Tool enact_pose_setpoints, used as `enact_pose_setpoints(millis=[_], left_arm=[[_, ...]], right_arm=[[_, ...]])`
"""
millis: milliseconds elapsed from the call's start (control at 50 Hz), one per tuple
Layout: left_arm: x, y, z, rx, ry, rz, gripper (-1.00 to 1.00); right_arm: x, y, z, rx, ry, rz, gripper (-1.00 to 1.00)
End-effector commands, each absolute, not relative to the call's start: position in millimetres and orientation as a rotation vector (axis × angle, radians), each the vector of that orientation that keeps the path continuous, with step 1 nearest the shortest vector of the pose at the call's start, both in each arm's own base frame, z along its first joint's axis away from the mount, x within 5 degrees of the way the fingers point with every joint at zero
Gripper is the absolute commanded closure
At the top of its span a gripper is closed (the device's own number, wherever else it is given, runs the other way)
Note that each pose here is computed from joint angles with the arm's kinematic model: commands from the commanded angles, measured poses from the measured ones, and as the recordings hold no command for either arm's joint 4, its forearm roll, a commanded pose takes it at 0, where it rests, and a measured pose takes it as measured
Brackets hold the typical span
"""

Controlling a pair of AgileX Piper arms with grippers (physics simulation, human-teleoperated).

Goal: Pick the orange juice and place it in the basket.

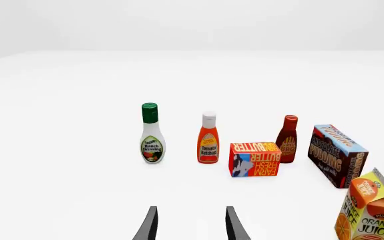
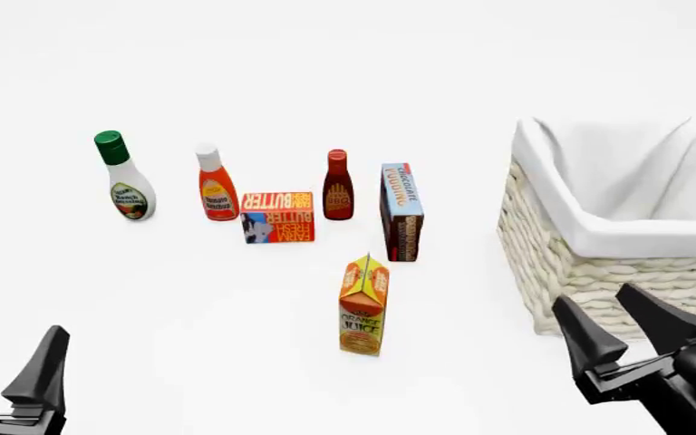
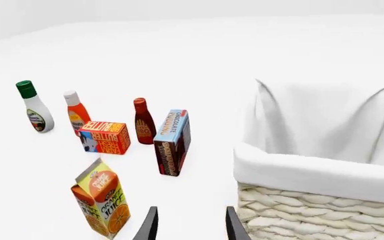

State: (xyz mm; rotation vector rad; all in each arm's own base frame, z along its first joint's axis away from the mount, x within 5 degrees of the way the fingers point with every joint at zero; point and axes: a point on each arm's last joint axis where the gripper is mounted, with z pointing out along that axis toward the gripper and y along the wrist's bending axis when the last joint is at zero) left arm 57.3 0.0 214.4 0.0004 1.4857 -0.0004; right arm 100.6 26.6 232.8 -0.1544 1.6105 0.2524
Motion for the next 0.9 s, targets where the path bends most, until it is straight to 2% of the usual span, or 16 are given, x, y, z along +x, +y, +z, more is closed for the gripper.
enact_pose_setpoints(millis=[20, 400, 580, 620, 900], left_arm=[[57.1, 0.0, 214.4, 0.001, 1.486, 0.0, -1.0], [57.1, 0.0, 214.5, 0.001, 1.486, -0.001, -1.0], [57.2, 0.0, 214.5, 0.001, 1.486, -0.001, -1.0], [57.2, 0.0, 214.5, 0.001, 1.486, -0.001, -1.0], [57.5, -0.1, 214.3, 0.001, 1.486, -0.001, -1.0]], right_arm=[[115.1, 38.8, 247.0, -0.215, 1.631, 0.297, -1.0], [128.8, 59.5, 274.0, -0.262, 1.702, 0.416, -1.0], [139.0, 73.0, 286.5, -0.247, 1.744, 0.502, -1.0], [136.3, 75.3, 294.5, -0.211, 1.749, 0.564, -1.0], [151.4, 89.7, 315.7, -0.247, 1.869, 0.559, -1.0]])
